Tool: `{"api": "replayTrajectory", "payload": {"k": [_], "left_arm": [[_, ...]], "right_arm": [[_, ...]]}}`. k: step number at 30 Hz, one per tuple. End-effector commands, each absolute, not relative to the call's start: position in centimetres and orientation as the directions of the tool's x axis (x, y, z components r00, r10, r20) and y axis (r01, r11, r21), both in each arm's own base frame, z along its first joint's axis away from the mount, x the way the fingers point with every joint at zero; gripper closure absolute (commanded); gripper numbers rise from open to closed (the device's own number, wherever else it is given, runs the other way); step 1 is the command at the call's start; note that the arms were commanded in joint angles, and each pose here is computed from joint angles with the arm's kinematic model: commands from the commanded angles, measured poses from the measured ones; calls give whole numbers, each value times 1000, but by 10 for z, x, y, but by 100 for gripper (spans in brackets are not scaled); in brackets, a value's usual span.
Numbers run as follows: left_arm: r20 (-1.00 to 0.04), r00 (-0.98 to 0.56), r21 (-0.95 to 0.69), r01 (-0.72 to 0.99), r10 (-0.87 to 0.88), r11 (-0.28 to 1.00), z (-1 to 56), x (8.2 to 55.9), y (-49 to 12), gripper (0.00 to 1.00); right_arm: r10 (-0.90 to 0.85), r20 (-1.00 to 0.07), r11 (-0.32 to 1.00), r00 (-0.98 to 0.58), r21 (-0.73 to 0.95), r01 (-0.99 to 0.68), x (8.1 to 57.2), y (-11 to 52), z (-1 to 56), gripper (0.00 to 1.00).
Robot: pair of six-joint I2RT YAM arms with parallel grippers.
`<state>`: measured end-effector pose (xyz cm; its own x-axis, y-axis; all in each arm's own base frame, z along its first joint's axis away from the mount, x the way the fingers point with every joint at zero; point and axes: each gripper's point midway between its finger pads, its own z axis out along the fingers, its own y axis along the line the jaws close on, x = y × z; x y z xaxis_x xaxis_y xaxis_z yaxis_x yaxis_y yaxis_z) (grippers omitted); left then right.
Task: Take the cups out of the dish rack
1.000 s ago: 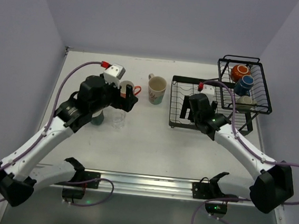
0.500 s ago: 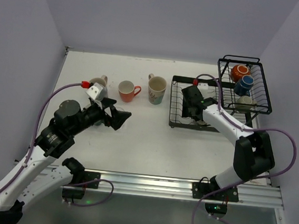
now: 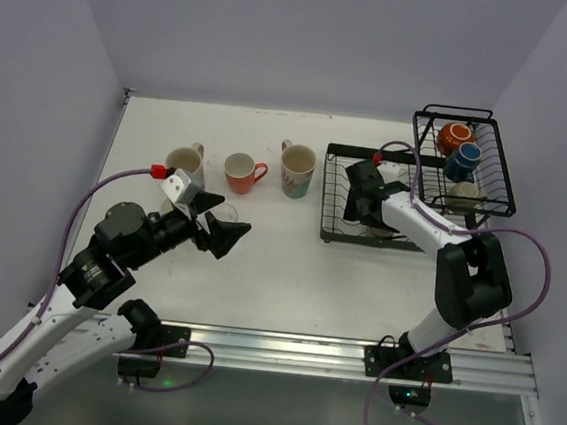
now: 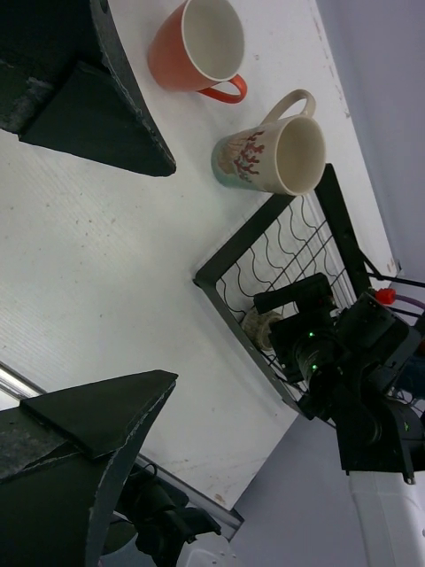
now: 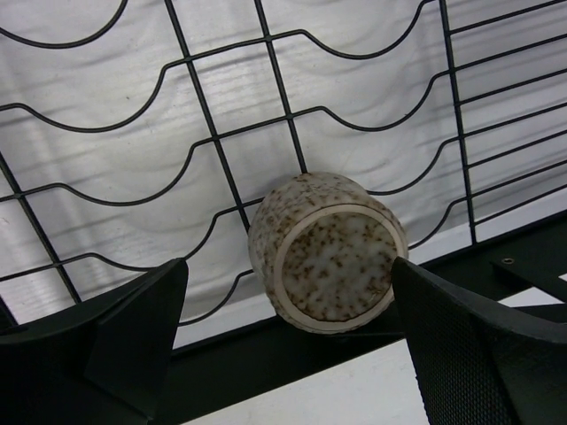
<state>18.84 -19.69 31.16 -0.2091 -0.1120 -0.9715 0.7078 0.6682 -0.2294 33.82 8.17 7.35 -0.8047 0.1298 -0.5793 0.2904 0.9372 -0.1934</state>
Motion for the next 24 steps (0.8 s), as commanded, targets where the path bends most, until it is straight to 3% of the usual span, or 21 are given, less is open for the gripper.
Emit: {"api": "replayTrajectory", "payload": {"k": [1, 7, 17, 21, 24], "left_arm": [[-980, -166, -198, 710, -113, 676, 316, 190, -197, 5], [-980, -164, -196, 719, -112, 667, 316, 186, -198, 5], [-980, -173, -195, 704, -101, 683, 311, 191, -198, 5], [-980, -174, -194, 698, -100, 689, 310, 192, -197, 5], [-980, -172, -193, 701, -99, 687, 310, 192, -197, 5]], "right_arm": [[221, -608, 928, -762, -110, 357, 342, 85, 79, 1], [229, -591, 938, -774, -79, 337, 346, 96, 66, 1], [258, -679, 957, -688, 276, 87, 370, 176, 125, 8], [285, -734, 958, -616, 199, 207, 369, 142, 139, 2], [244, -724, 957, -645, 73, 280, 360, 116, 126, 1]]}}
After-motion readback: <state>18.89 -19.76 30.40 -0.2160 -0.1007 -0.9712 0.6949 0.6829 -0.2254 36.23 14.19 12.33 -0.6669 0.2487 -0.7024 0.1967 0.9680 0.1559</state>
